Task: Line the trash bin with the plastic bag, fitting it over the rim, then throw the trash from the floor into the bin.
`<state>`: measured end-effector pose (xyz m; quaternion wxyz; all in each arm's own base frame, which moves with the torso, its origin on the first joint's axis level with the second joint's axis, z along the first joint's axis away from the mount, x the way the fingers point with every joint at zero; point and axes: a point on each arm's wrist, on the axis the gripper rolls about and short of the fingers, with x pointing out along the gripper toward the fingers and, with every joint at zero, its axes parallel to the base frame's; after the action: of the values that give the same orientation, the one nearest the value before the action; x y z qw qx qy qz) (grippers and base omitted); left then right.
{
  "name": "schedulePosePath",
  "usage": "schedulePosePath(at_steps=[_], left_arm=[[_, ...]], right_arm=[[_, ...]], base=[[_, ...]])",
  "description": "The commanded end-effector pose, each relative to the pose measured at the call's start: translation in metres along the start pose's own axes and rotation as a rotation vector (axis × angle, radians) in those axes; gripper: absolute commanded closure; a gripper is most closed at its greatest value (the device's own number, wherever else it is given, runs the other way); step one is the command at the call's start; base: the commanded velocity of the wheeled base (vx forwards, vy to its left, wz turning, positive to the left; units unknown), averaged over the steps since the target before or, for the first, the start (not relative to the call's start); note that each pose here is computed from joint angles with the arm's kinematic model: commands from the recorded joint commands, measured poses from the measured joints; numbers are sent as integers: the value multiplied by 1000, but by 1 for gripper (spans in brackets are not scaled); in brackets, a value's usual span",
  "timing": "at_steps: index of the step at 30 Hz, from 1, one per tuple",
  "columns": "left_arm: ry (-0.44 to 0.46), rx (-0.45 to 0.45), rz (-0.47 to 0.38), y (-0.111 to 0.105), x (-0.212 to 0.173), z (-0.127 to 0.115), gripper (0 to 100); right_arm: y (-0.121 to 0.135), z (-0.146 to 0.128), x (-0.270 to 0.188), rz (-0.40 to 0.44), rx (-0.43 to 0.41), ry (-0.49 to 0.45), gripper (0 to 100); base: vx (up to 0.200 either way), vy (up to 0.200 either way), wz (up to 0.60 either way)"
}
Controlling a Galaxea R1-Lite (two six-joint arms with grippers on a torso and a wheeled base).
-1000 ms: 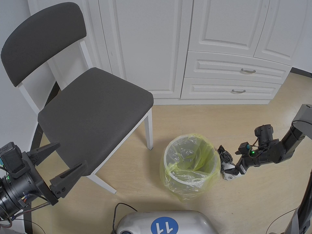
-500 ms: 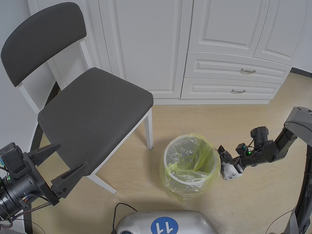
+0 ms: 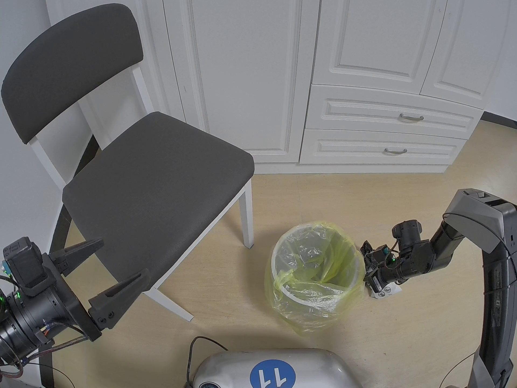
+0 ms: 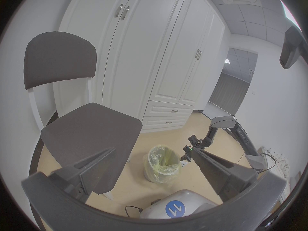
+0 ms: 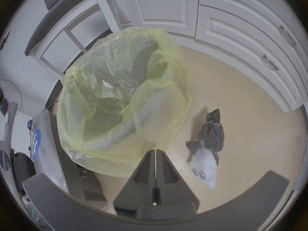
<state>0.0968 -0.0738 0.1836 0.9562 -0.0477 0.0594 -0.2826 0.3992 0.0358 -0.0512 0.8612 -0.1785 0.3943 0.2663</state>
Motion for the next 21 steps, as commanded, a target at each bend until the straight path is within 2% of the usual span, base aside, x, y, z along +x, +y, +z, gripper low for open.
schedulePosePath(at_steps=[1,6,11,21], left_arm=[[5,0,1,0,1,0,0],[6,0,3,0,2,-1,0],[6,0,3,0,2,-1,0],[6,-2,4,0,2,0,0]], right_arm=[[-5,-1,12,10,38,8,100],[-11,2,17,-1,124,-11,100],[-13,5,19,39,157,-41,100],[-15,8,22,35,242,-55,100]], base=[[0,0,0],[0,0,0],[0,0,0],[0,0,0]])
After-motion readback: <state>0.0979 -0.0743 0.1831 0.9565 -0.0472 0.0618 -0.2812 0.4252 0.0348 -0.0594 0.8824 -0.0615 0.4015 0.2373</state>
